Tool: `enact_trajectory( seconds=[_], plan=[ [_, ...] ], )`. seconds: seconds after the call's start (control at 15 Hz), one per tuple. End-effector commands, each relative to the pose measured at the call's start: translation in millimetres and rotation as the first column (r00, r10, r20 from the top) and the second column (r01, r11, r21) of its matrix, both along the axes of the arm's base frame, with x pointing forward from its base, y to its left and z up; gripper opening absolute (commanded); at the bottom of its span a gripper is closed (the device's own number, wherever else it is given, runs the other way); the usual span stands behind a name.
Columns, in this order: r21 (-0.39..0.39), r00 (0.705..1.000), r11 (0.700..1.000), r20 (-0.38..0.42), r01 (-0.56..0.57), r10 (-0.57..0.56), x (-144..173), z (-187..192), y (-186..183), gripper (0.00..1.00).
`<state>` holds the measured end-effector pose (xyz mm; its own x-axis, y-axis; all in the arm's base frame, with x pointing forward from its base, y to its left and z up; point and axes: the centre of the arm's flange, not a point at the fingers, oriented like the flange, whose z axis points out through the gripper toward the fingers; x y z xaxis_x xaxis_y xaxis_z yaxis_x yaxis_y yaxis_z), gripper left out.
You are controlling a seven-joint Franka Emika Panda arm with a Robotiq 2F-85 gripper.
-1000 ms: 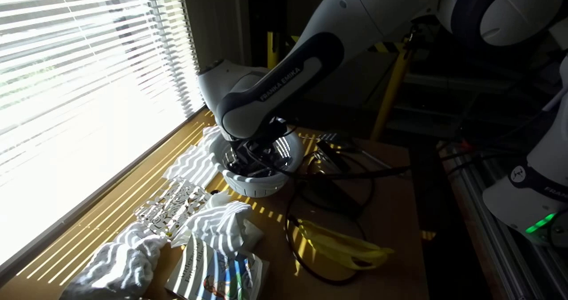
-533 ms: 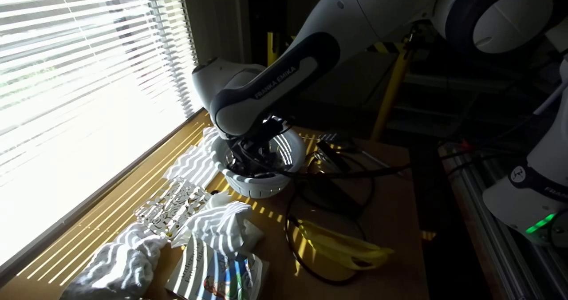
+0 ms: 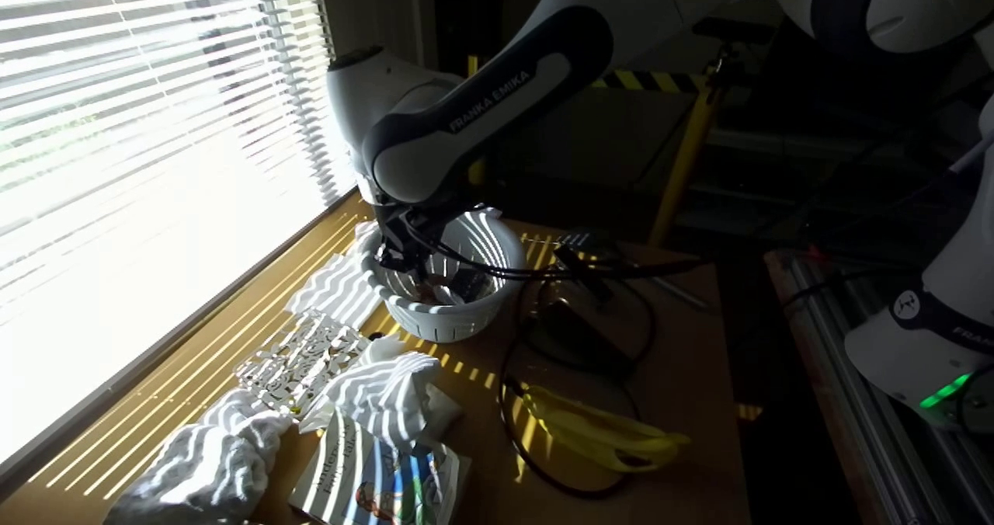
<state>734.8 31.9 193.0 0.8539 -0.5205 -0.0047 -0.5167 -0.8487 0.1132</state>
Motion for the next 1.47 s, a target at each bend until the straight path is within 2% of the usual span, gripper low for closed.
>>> enact_trajectory(
  seconds=[0.0,0.27,0.47,0.67,0.8,0.93,1.0,1.27,1.4],
  plan=[
    [-0.039,0.988,0.999,0.151,-0.017,0.022,-38,67,5,0.01],
    [-0.027,0.951,0.991,0.278,-0.135,0.137,-59,118,17,0.01],
    [-0.046,0.887,0.955,0.360,-0.291,0.288,-77,149,39,0.01],
    [-0.058,0.807,0.899,0.418,-0.435,0.418,-81,164,75,0.01],
    [-0.061,0.746,0.843,0.433,-0.535,0.505,-84,168,102,0.01],
    [-0.060,0.687,0.772,0.418,-0.633,0.595,-87,162,132,0.01],
    [-0.061,0.660,0.733,0.390,-0.677,0.642,-91,156,147,0.01],
    [-0.040,0.522,0.562,0.323,-0.826,0.789,-106,125,190,0.01],
    [-0.026,0.447,0.471,0.276,-0.882,0.851,-104,103,196,0.01]
  ],
)
